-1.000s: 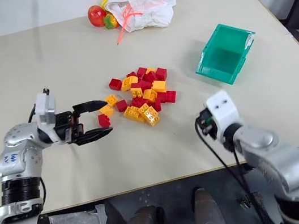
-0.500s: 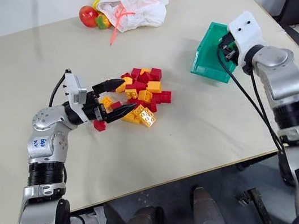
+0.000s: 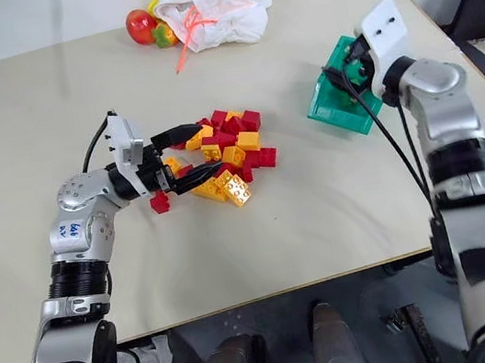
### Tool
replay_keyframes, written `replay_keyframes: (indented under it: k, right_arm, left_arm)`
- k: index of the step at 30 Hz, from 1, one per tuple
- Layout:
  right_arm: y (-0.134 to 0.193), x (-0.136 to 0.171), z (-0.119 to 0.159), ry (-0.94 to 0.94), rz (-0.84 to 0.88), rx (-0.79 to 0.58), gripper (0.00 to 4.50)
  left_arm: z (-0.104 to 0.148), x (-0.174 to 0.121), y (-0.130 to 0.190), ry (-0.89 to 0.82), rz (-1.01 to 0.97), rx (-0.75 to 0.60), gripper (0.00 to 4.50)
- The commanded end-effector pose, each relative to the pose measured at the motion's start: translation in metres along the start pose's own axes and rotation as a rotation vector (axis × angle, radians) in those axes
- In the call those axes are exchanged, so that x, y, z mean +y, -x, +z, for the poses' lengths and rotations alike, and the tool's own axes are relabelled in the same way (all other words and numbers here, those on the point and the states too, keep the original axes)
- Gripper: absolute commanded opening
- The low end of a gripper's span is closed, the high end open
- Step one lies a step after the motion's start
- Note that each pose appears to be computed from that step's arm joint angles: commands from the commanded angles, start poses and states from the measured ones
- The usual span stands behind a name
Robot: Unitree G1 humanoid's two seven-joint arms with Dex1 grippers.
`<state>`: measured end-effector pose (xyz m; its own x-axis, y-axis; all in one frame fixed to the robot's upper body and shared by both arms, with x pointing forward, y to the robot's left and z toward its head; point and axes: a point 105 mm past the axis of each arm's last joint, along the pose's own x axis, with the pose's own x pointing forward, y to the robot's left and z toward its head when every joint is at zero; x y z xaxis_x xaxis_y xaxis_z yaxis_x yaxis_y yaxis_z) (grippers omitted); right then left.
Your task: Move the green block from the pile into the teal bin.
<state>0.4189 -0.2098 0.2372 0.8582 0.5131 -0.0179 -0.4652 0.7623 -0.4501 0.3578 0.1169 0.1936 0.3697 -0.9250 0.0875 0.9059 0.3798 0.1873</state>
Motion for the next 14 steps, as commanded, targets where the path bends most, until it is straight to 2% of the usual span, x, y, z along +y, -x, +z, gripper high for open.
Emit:
replay_keyframes:
  k: [1,4,6,11,14]
  right_arm:
    - [0.036,0.034,0.005,0.023,0.227,-0.027,4.43]
    - [0.074,0.067,-0.014,-0.02,0.433,0.016,4.43]
    - [0.089,0.078,-0.024,-0.025,0.505,0.039,4.43]
    - [0.099,0.076,-0.042,-0.032,0.509,0.053,4.43]
    - [0.097,0.073,-0.047,-0.05,0.484,0.041,4.43]
  left_arm:
    - [0.004,0.002,0.028,0.014,0.038,-0.006,4.5]
    - [-0.005,0.003,0.057,0.05,0.085,0.056,4.5]
    - [-0.008,0.005,0.076,0.038,0.112,0.083,4.5]
    - [-0.015,0.01,0.112,0.003,0.158,0.119,4.5]
    - [-0.016,0.012,0.123,-0.001,0.186,0.131,4.5]
